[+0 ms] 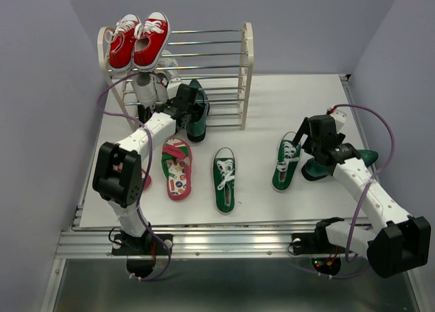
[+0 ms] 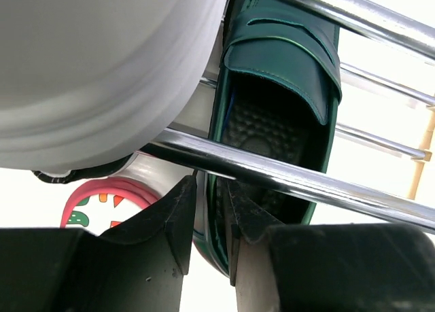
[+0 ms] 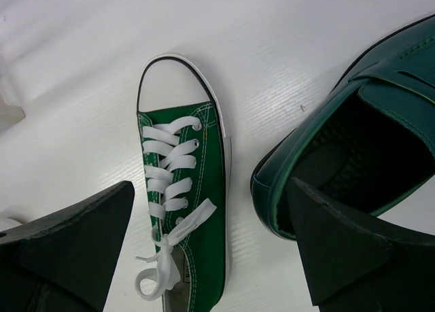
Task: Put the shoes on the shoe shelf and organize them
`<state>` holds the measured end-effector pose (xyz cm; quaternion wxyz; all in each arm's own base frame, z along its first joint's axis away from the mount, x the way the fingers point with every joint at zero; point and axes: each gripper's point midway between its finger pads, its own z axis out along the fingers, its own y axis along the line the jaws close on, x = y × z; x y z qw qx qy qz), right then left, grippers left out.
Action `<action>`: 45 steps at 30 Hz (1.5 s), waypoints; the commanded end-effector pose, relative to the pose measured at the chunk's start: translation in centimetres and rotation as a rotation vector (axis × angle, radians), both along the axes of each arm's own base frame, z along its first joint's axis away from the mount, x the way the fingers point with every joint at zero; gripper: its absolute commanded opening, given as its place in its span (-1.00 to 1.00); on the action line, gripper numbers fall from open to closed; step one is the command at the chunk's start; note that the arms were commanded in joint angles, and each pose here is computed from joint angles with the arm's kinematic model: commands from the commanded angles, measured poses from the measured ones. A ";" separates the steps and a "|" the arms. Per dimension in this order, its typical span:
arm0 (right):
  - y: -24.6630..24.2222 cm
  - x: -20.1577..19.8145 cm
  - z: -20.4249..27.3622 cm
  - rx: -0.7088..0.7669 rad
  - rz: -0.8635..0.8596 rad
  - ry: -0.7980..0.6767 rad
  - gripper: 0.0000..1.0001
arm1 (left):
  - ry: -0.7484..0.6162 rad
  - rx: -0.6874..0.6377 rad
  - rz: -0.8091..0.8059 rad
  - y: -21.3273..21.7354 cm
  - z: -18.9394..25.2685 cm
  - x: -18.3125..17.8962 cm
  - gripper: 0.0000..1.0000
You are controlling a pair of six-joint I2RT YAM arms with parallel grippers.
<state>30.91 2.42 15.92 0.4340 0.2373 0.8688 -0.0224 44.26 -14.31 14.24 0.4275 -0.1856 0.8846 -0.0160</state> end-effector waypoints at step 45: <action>-3.2 -2.9 -3.9 -0.072 -0.164 0.294 0.69 | -0.360 -0.295 -0.227 -1.1 12.3 -16.0 0.98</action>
